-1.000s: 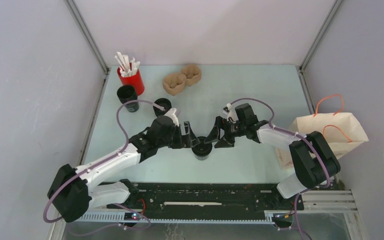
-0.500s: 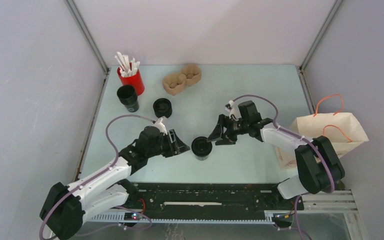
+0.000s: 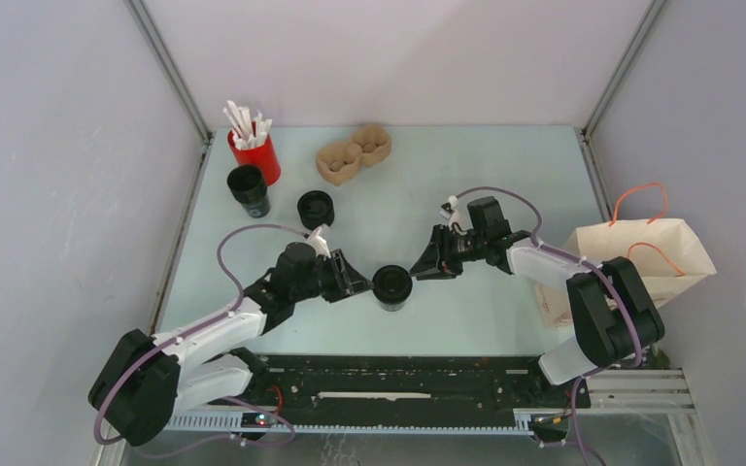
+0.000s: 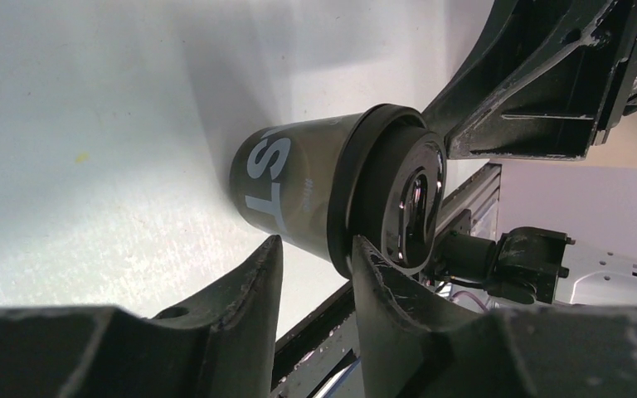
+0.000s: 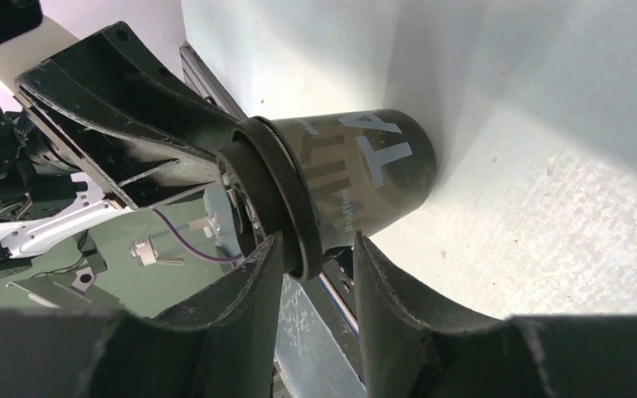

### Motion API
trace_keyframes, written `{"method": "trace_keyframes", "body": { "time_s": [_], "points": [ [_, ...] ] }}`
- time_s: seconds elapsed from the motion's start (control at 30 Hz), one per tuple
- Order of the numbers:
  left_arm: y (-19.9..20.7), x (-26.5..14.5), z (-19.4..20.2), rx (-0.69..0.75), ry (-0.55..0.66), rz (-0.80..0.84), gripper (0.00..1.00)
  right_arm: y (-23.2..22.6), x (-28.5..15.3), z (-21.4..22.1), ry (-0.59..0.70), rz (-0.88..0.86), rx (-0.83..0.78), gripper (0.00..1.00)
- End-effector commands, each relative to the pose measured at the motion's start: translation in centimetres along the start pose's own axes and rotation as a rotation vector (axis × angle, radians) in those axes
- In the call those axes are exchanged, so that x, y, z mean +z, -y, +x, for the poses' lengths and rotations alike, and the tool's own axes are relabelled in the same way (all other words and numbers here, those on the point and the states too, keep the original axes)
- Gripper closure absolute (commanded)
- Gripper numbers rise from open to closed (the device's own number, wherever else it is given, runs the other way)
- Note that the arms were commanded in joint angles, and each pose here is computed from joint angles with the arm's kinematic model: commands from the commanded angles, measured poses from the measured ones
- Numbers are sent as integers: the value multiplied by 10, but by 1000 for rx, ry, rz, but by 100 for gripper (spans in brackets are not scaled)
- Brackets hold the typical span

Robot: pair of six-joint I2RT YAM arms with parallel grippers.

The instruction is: Pack the takeout coffee

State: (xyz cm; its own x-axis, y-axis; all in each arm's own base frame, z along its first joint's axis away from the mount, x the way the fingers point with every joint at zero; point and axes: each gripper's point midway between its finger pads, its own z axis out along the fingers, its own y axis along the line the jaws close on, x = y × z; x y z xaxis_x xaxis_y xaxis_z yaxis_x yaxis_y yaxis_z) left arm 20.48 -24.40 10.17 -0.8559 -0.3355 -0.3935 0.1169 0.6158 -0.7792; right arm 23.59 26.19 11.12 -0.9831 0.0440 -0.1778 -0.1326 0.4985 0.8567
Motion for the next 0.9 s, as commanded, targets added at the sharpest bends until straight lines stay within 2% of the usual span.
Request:
{"method": "trace_keyframes", "body": {
  "time_s": [0.0, 0.43, 0.7, 0.87],
  "points": [
    [3, 2, -5, 18, 11, 12, 60, 4, 5, 4, -15, -22, 5, 55],
    [-11, 7, 1, 31, -15, -39, 63, 11, 20, 11, -29, -17, 18, 57],
    [-52, 16, 28, 35, -66, -182, 69, 62, 30, 28, 36, 77, 141, 65],
    [-65, 16, 43, 76, -78, -254, 70, 73, 35, 39, 50, 110, 142, 65]
  ]
}}
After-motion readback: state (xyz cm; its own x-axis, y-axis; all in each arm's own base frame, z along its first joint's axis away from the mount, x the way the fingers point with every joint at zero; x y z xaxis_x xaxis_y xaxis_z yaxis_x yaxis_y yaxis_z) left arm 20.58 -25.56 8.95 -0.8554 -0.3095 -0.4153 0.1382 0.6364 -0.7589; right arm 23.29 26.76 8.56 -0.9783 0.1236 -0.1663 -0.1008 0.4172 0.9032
